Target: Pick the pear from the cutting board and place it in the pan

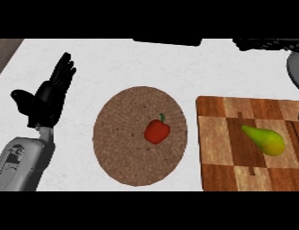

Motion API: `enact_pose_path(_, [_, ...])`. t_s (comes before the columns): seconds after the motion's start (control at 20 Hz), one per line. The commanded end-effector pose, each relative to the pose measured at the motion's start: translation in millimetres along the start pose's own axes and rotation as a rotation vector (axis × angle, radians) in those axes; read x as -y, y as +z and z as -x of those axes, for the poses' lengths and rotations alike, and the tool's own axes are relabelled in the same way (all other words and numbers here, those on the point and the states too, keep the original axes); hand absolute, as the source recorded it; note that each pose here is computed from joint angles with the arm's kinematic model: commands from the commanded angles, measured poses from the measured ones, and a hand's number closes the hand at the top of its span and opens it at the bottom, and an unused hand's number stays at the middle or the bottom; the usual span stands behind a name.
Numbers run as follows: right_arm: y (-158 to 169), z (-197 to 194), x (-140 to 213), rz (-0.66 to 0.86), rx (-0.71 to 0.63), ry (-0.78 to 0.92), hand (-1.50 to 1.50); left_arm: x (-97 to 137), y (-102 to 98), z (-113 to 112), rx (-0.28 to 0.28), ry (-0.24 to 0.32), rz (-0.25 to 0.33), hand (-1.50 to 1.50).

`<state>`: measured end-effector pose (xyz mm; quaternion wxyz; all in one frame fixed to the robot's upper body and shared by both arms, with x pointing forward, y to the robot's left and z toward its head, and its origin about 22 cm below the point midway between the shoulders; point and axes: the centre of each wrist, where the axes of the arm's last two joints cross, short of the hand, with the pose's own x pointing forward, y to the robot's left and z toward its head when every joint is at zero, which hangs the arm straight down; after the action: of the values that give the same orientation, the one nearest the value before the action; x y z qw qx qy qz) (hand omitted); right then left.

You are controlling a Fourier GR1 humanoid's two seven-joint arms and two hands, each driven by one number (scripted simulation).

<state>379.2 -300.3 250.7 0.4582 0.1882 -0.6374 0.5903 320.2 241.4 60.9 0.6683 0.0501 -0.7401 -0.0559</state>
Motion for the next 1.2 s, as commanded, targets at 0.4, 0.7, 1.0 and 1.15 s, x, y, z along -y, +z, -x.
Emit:
enact_pose_path(0.4, [-5.2, 0.5, -13.2, -0.342, 0.097, -0.058, -1.50, -17.2, 7.2, 5.6, -0.018, -0.007, -0.044, 0.00])
enact_pose_path(0.7, [-19.8, 16.3, -25.3, -0.331, 0.042, -0.043, -1.50, -10.6, 7.4, 11.0, -0.027, -0.005, -0.035, 0.00])
enact_pose_path(1.0, [-32.2, 29.5, -38.0, -0.356, -0.063, 0.025, -1.50, -7.1, 10.4, 9.9, -0.013, 0.003, -0.033, 0.00])
enact_pose_path(1.15, [-36.3, 35.5, -47.1, -0.386, -0.061, 0.031, -1.50, -17.5, 8.0, 1.5, -0.001, -0.012, -0.032, 0.00])
